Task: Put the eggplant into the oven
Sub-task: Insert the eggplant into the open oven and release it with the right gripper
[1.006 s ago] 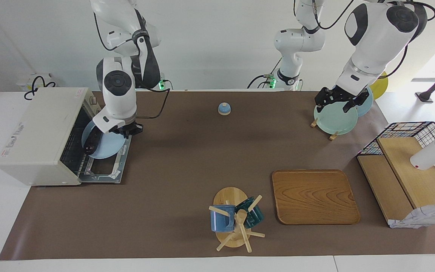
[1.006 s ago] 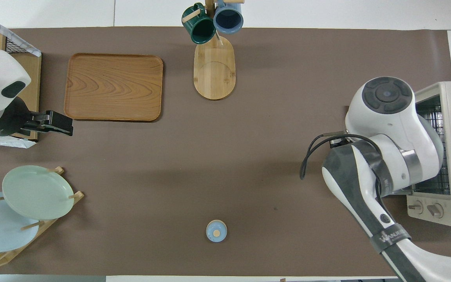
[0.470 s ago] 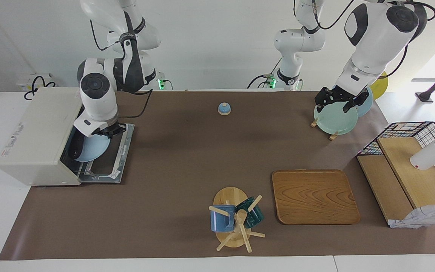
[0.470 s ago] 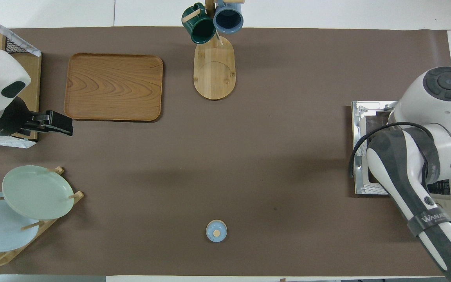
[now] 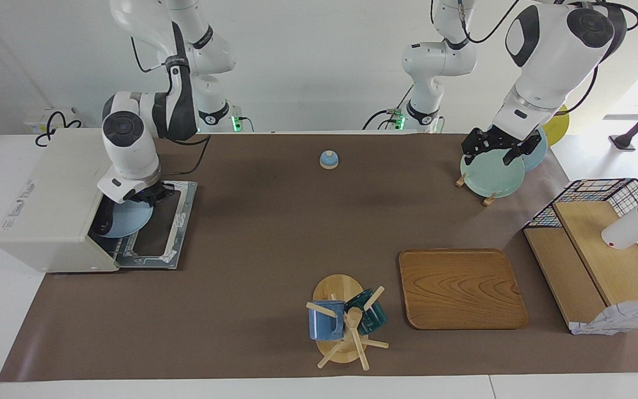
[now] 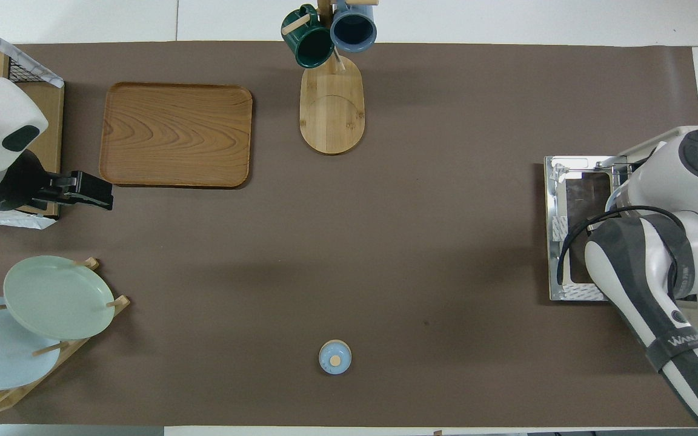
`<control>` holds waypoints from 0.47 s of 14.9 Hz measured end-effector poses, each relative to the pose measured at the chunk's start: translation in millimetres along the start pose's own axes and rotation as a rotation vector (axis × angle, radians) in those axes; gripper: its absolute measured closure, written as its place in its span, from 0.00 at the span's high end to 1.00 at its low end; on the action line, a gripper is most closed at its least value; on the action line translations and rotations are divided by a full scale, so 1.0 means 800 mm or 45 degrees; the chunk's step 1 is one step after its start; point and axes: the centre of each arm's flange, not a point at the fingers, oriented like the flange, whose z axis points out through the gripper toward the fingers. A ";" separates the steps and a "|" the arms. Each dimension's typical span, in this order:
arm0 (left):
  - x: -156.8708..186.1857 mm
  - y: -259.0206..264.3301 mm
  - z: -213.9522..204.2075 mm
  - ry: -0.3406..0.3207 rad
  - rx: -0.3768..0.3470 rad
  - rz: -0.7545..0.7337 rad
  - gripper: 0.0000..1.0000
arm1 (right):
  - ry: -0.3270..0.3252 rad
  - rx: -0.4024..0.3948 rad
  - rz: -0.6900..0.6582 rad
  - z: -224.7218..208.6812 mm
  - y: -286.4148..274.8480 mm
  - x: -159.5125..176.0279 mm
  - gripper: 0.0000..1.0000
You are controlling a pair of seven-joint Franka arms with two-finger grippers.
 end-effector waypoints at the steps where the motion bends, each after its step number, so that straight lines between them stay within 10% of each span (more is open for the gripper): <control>1: 0.000 0.000 0.000 0.000 0.000 0.000 1.00 | 0.005 0.003 -0.003 0.001 0.008 -0.004 0.03; 7: 0.000 0.000 0.000 0.000 0.000 0.000 1.00 | -0.009 0.008 -0.012 0.008 0.006 -0.010 0.38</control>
